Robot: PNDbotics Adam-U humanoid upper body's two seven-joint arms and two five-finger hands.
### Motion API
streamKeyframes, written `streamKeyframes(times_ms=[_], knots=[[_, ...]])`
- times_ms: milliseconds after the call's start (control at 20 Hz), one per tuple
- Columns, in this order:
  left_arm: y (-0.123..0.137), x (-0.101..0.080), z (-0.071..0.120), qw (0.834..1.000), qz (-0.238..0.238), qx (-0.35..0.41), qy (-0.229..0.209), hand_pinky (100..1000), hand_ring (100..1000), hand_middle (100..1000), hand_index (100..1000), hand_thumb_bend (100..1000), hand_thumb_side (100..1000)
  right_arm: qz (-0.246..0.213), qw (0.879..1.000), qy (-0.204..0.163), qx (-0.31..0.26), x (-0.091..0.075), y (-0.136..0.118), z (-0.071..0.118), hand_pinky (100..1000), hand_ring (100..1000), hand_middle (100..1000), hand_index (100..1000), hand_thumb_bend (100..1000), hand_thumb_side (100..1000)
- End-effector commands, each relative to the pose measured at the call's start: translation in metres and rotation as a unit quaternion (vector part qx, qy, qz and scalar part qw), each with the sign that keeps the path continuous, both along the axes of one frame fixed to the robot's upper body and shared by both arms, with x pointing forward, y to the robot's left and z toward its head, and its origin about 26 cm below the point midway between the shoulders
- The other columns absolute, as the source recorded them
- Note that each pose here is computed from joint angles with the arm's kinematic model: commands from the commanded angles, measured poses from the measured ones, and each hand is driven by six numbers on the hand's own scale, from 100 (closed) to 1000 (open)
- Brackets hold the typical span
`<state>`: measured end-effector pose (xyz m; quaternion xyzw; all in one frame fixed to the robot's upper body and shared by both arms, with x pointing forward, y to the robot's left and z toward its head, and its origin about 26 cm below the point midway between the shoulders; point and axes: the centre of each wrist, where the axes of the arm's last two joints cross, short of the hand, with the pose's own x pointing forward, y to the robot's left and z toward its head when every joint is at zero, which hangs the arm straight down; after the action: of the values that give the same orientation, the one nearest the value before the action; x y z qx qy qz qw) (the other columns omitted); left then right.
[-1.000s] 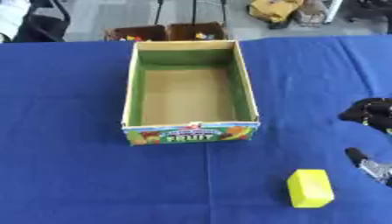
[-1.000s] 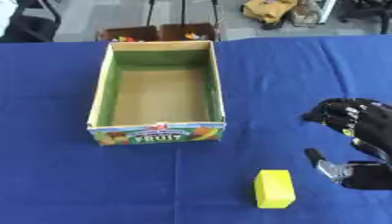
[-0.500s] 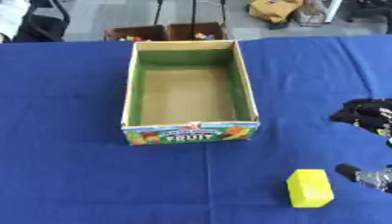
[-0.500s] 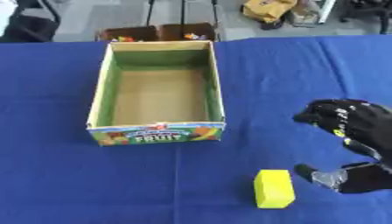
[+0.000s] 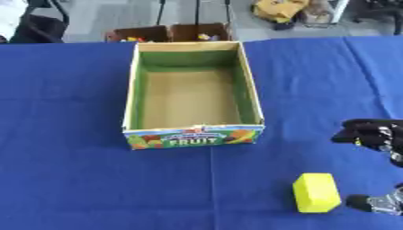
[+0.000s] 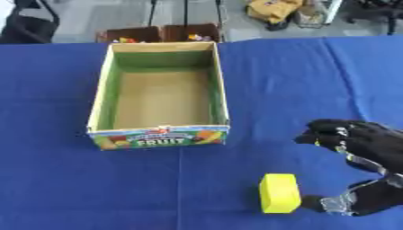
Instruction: Pick up objects on the table and place them in the box.
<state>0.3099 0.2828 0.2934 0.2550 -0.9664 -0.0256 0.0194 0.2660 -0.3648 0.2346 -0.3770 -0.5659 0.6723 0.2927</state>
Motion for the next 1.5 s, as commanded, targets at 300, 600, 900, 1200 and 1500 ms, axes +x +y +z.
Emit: streamKeyframes(times_ms=[300,600,900,1200,1500], knots=[[0.001,-0.005,0.008,1.000,0.001,0.012,-0.012,670,906,898,945,100,1000,0.012,0.998,0.039,0.040,0.000,0.007,0.008,691,882,786,976,481,938],[0.001,-0.005,0.008,1.000,0.001,0.013,-0.011,669,905,894,943,100,1000,0.034,0.993,0.096,0.062,0.002,0.010,0.010,721,907,785,998,496,890],[0.001,-0.005,0.009,1.000,-0.001,0.013,-0.012,669,905,892,943,100,1000,0.053,0.989,0.120,0.062,0.003,0.013,0.014,726,914,783,993,484,899],[0.000,-0.005,0.009,1.000,-0.002,0.013,-0.012,669,905,890,942,100,1000,0.061,0.991,0.106,0.057,0.005,0.016,0.021,744,919,792,997,458,932],[0.000,-0.005,0.008,1.000,-0.003,0.012,-0.012,668,900,888,942,100,1000,0.049,0.996,0.065,0.044,0.008,0.022,0.028,758,920,799,991,383,950]])
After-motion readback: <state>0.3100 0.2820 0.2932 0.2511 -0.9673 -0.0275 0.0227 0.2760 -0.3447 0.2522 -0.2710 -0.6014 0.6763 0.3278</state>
